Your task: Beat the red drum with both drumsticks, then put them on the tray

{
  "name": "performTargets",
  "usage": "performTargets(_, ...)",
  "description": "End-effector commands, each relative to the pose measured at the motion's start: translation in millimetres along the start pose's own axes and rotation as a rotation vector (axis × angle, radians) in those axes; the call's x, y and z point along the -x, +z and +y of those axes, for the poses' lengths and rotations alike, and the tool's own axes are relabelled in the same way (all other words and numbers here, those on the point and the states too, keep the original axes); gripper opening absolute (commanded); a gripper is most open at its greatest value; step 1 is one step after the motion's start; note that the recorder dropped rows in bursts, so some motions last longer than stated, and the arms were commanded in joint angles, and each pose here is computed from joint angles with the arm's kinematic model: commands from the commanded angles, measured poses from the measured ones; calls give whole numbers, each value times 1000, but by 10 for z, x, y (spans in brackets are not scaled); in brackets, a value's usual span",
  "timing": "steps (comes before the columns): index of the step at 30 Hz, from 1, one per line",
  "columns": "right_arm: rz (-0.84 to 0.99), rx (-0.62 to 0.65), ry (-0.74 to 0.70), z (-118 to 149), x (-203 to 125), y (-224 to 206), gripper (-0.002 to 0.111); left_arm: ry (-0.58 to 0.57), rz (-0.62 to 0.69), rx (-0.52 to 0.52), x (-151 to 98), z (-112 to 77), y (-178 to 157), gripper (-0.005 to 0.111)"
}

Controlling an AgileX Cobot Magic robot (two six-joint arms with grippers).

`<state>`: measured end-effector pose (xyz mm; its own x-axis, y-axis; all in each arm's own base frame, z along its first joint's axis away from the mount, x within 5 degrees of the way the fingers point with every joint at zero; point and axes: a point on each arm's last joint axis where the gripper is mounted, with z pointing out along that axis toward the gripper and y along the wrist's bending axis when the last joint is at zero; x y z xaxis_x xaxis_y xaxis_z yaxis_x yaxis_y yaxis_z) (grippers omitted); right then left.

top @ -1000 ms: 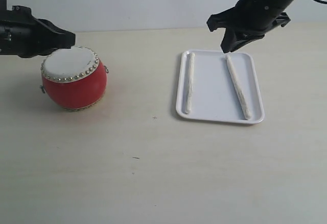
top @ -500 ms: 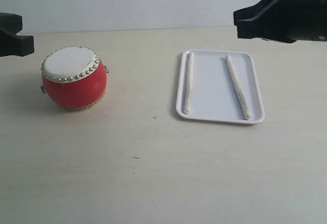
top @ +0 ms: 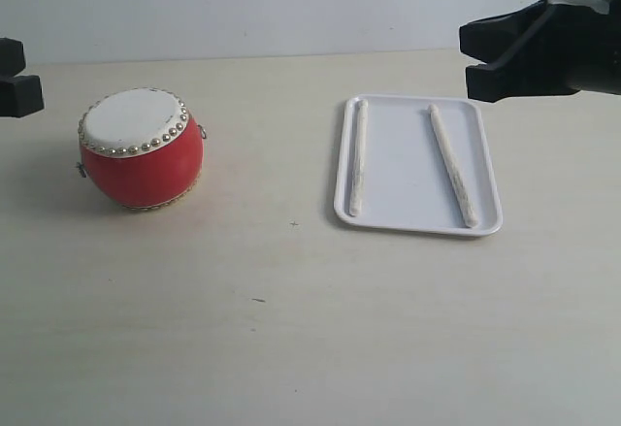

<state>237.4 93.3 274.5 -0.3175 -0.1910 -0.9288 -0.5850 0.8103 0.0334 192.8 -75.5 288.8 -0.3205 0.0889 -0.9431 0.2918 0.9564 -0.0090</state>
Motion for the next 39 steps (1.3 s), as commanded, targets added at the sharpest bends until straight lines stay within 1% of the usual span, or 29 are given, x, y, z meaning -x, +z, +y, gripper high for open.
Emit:
performTargets(1, -1, -4, 1, -3, -11, -11, 0, -3, 2, 0, -15, -4, -12, 0)
performTargets(17, -1, -4, 1, -3, -11, -11, 0, -1, 2, 0, -15, -4, -12, 0)
performTargets(21, -1, -4, 1, -3, -11, -11, 0, 1, 2, 15, -15, 10, -12, 0)
performTargets(23, -1, -4, 1, -3, -11, -11, 0, -35, -2, 13, -12, 8, -12, 0)
performTargets(25, -1, -4, 1, -3, -11, -11, 0, -120, -29, 9, 12, 6, -13, 0)
performTargets(26, -1, -4, 1, -3, -11, -11, 0, -104, -54, -1, 34, -3, -8, 0)
performTargets(27, -1, -4, 1, -3, -11, -11, 0, -128, -81, -23, 49, -21, -9, 0)
performTargets(30, -1, -4, 1, -3, -11, -11, 0, -244, -150, -65, 41, -12, -4, 0)
performTargets(32, -1, -4, 1, -3, -11, -11, 0, -300, -141, -84, 23, -4, -1, 0)
performTargets(35, -1, -4, 1, -3, -11, -11, 0, -311, -120, -79, 4, 6, 2, 0)
performTargets(39, -1, -4, 1, -3, -11, -11, 0, -297, -106, -77, -8, 5, 4, 0)
